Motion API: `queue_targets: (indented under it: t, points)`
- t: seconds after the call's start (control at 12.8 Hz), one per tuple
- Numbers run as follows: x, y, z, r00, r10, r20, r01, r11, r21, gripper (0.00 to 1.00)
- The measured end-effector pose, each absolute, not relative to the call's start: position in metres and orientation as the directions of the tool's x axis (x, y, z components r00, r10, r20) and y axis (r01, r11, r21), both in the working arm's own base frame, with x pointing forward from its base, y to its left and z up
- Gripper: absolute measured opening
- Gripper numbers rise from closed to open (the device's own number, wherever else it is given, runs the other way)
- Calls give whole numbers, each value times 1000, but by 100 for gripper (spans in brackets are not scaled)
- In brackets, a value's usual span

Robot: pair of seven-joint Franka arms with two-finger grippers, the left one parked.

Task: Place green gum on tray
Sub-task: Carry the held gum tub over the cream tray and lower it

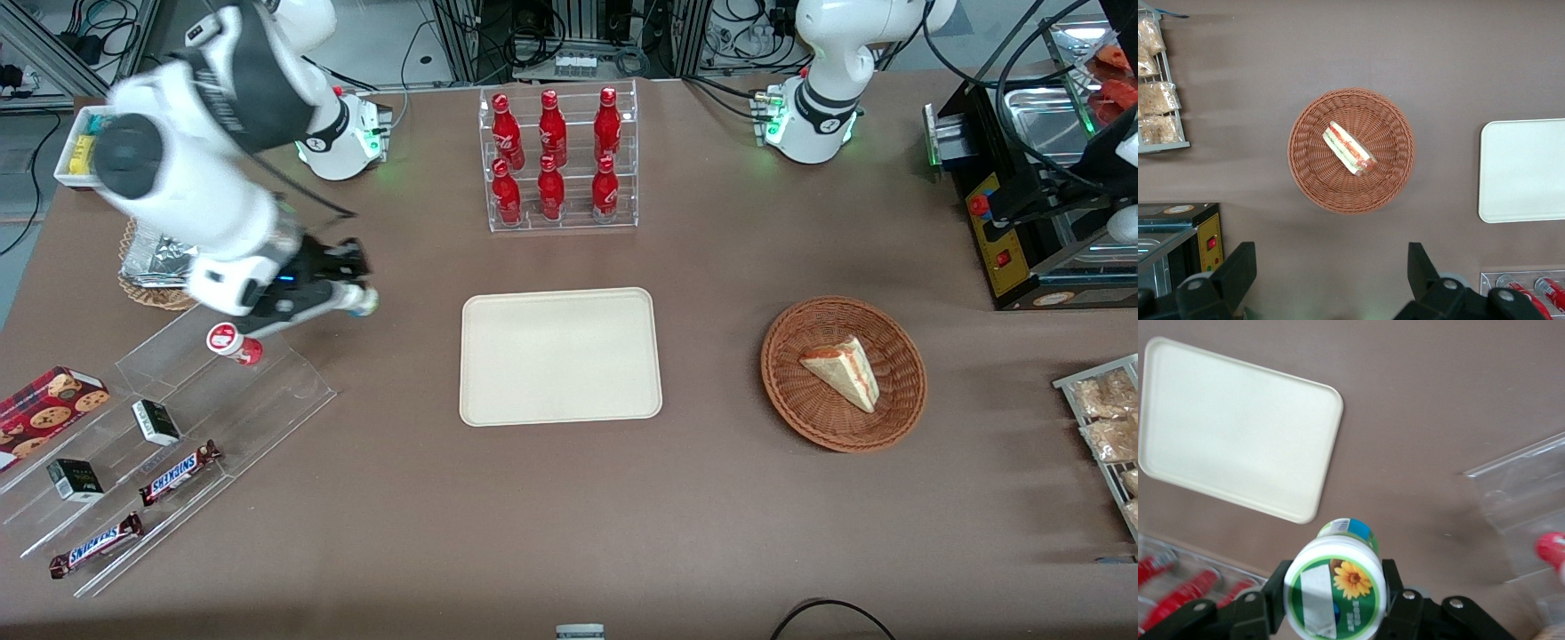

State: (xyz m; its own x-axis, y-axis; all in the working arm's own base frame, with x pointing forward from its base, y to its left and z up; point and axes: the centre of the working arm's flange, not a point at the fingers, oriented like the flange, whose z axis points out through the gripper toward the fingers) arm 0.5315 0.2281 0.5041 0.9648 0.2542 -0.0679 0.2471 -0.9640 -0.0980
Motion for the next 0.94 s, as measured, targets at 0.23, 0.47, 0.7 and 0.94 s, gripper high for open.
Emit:
queue_targets:
  t: [0.23,0.47,0.7,0.94]
  points:
    - [536,308,467,987,155,-39,152,-985,-82,59]
    - [531,369,421,998,67,1,67,-995,-71,59]
    - [525,412,373,999,-11,42,-7,-996,-87,59]
    - [516,443,329,997,-26,73,-20,-996,-85,59]
